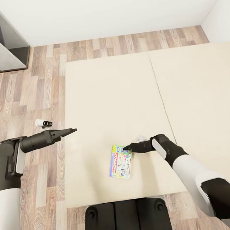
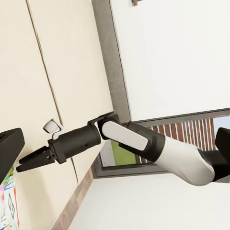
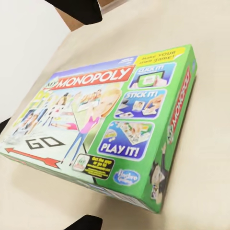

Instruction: Put all the toys in the child's room - the three board games (two on the bed and one on the table), the two jigsaw puzzles on the table, and the tennis ball on the table - inside the toy box on the table in the child's room.

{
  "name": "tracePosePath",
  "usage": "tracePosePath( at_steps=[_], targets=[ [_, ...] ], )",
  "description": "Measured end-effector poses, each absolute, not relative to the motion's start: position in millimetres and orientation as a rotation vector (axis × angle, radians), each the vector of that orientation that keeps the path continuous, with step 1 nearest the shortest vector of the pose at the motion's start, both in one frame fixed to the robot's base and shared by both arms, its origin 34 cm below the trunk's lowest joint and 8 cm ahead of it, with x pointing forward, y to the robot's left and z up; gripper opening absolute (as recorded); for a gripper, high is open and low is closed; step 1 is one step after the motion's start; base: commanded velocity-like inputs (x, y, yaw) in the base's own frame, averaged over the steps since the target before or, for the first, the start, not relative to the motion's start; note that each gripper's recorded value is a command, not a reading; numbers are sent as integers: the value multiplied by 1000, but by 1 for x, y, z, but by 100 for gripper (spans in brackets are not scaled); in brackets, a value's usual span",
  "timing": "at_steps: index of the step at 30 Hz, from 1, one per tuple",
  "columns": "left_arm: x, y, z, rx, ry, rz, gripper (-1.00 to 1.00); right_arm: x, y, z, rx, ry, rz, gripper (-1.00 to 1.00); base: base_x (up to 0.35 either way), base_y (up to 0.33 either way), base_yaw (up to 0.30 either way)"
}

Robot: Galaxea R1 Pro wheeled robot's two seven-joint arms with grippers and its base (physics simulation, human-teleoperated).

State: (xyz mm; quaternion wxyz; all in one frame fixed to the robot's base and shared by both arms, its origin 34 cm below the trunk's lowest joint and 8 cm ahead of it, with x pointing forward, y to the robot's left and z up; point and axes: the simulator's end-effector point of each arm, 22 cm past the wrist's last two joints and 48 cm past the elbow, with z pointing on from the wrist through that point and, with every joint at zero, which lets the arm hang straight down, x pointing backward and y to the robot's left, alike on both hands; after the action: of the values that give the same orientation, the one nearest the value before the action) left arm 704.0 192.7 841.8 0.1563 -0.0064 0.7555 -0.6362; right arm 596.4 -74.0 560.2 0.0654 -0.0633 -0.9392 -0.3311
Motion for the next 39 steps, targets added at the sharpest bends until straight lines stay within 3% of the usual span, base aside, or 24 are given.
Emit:
tracePosePath(
  at_steps=[39],
  targets=[
    [704,192,842,-17,2164,-1822,100,594,-75,559,-196,-2833,-999,100,0,40,0]
  ],
)
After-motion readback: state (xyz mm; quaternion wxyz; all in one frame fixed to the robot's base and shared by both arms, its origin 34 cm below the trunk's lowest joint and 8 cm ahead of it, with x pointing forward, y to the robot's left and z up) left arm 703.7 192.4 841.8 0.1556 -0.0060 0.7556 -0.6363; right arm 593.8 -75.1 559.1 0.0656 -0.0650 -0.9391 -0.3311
